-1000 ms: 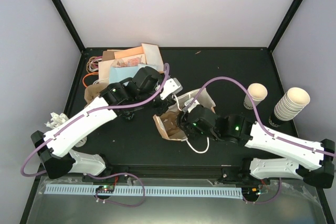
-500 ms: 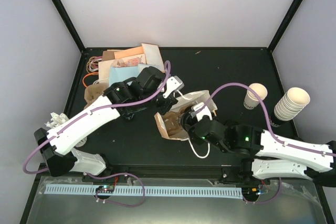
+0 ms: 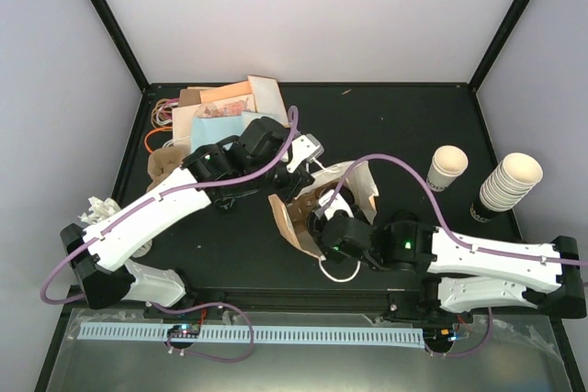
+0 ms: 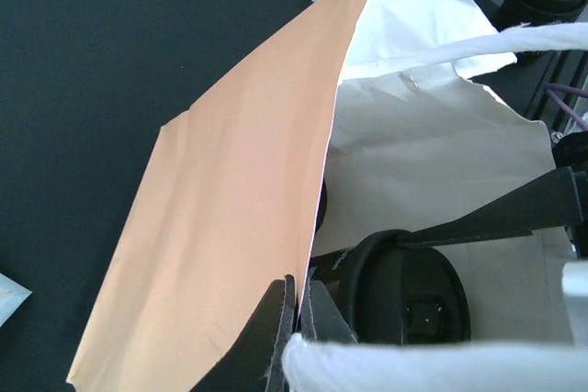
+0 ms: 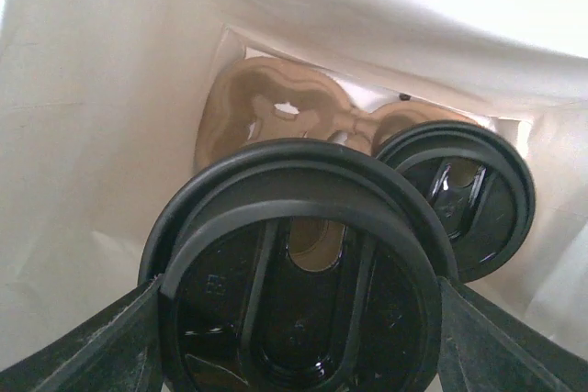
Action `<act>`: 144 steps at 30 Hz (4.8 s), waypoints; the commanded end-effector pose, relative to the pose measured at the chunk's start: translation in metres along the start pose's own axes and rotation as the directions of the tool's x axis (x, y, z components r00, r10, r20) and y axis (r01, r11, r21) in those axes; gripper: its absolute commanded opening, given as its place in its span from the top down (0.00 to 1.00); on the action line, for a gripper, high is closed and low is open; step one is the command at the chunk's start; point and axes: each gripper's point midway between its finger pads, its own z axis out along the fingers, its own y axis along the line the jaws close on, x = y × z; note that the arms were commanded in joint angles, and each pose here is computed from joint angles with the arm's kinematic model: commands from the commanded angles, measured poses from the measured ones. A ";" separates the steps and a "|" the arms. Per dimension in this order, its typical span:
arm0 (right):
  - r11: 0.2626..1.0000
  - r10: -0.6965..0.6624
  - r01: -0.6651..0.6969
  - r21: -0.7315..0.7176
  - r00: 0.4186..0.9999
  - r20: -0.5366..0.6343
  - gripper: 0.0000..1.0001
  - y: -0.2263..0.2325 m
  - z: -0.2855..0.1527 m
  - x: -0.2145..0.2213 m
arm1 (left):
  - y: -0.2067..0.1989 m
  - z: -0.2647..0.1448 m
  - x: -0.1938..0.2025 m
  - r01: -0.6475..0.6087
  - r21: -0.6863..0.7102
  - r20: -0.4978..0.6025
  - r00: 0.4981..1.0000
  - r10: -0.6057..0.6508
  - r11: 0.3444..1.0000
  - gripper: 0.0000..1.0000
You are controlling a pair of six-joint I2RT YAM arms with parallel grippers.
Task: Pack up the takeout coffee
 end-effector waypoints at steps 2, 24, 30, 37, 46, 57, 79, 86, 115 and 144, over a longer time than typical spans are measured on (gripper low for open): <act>0.998 -0.051 0.050 -0.028 0.998 -0.027 0.39 0.012 -0.001 -0.003 | -0.009 -0.007 -0.010 -0.020 0.036 0.038 0.999 0.019 0.999 0.98; 0.988 0.138 -0.134 0.079 0.989 -0.049 0.41 -0.004 0.034 0.009 | -0.038 -0.013 0.010 -0.048 0.173 0.075 0.997 0.035 0.984 0.98; 0.994 0.104 -0.105 0.031 0.994 0.029 0.42 0.008 0.033 0.011 | -0.048 -0.013 0.023 -0.073 0.220 0.072 0.996 0.058 0.973 0.98; 0.999 0.022 -0.027 0.047 0.993 0.119 0.42 0.023 0.020 0.008 | -0.052 -0.012 0.031 -0.075 0.253 0.076 0.995 0.058 0.965 0.97; 0.992 -0.039 0.025 0.124 0.993 0.107 0.43 0.028 0.040 0.017 | -0.059 -0.019 0.035 -0.070 0.283 0.069 0.996 0.053 0.956 0.97; 0.997 0.001 -0.016 0.071 0.980 0.198 0.43 0.027 0.039 0.022 | -0.065 -0.037 0.021 -0.039 0.301 0.119 0.993 0.003 0.953 0.45; 0.997 -0.011 -0.008 0.082 0.974 0.227 0.44 0.027 0.042 0.019 | 0.115 -0.031 0.029 0.548 0.001 0.082 0.834 -0.546 0.836 0.18; 0.997 -0.030 0.011 0.079 0.968 0.251 0.43 0.030 0.046 0.018 | 0.161 0.026 0.032 0.607 -0.079 -0.101 0.784 -0.612 0.791 0.46; 0.986 -0.149 0.123 0.113 0.951 0.269 0.44 0.041 0.055 0.010 | 0.165 0.148 0.127 0.591 -0.154 -0.492 0.649 -0.580 0.792 0.87; 0.981 -0.151 0.122 0.149 0.968 0.202 0.46 0.045 0.085 0.008 | 0.133 0.147 0.128 0.567 -0.051 -0.541 0.676 -0.500 0.822 0.90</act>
